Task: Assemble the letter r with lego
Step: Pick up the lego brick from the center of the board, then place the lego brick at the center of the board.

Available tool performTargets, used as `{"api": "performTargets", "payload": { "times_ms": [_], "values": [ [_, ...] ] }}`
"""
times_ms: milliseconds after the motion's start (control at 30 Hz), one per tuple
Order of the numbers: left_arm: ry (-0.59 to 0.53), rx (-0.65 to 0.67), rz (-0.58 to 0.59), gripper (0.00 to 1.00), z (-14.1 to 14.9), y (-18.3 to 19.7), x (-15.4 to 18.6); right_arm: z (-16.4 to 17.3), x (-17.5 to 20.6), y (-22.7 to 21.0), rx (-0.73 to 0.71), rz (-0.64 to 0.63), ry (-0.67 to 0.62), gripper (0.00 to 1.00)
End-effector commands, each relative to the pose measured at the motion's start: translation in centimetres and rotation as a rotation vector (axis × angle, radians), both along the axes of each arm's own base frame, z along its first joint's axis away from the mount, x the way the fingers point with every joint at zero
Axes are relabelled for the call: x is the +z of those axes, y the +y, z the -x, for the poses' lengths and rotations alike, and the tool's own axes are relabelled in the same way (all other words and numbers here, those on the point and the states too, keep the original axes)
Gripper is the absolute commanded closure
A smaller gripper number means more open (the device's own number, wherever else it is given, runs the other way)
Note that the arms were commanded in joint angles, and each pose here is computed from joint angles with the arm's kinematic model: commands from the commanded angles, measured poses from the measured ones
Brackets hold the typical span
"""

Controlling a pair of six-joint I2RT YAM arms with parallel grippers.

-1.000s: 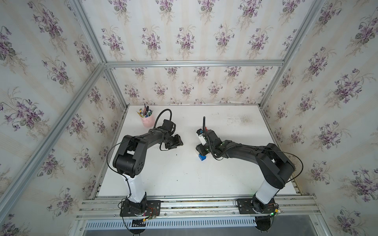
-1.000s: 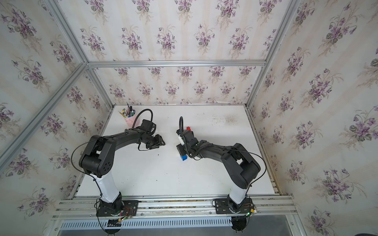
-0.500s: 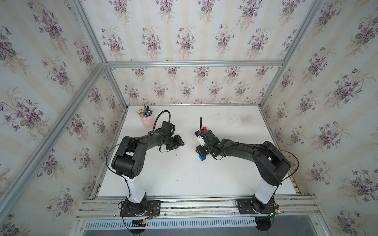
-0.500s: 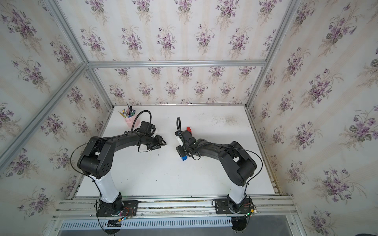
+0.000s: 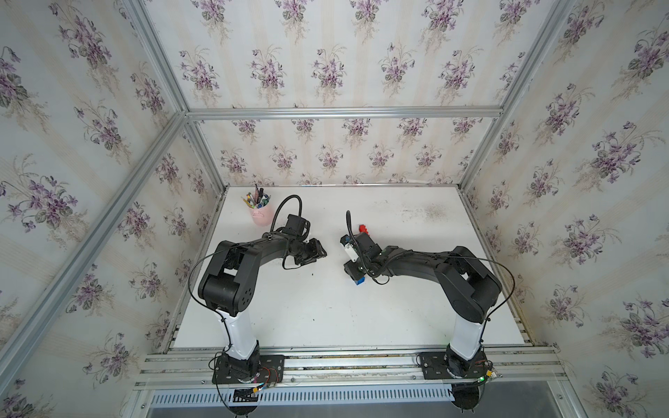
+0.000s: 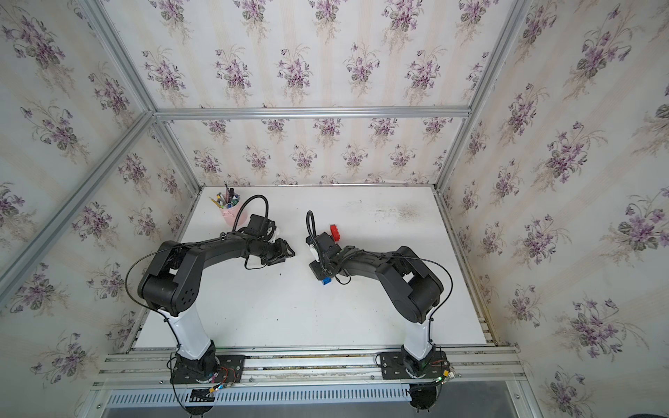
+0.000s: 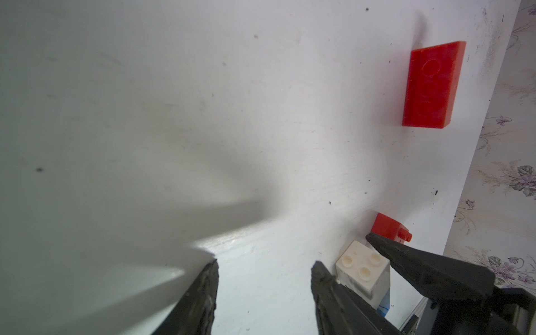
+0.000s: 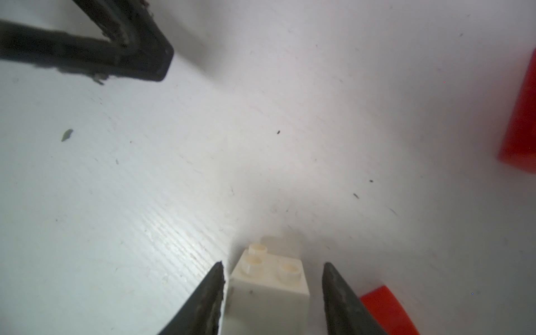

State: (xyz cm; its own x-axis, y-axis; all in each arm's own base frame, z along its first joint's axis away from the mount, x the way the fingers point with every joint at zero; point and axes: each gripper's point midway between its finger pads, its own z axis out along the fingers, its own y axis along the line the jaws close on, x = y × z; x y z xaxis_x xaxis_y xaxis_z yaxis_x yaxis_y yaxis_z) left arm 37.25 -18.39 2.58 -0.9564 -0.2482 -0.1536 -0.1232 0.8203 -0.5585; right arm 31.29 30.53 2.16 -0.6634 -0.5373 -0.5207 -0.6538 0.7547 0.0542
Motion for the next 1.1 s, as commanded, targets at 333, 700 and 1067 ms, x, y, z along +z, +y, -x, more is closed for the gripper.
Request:
{"api": "performTargets", "payload": {
  "times_ms": [333, 700, 1067],
  "values": [
    [0.036, 0.006, -0.054, 0.46, 1.2, 1.0, -0.1, -1.3, 2.7, 1.0, -0.026, -0.086, -0.079, 0.64],
    [-0.354, 0.106, -0.071, 0.50, -0.8, 3.6, 9.7, -1.2, 11.7, 4.8, -0.064, -0.699, -0.331, 0.68],
    [-0.697, 0.240, -0.053, 0.47, 1.9, 6.7, 17.4, -0.2, 12.3, 5.3, -0.124, -1.012, -0.544, 0.82]
  ]
}}
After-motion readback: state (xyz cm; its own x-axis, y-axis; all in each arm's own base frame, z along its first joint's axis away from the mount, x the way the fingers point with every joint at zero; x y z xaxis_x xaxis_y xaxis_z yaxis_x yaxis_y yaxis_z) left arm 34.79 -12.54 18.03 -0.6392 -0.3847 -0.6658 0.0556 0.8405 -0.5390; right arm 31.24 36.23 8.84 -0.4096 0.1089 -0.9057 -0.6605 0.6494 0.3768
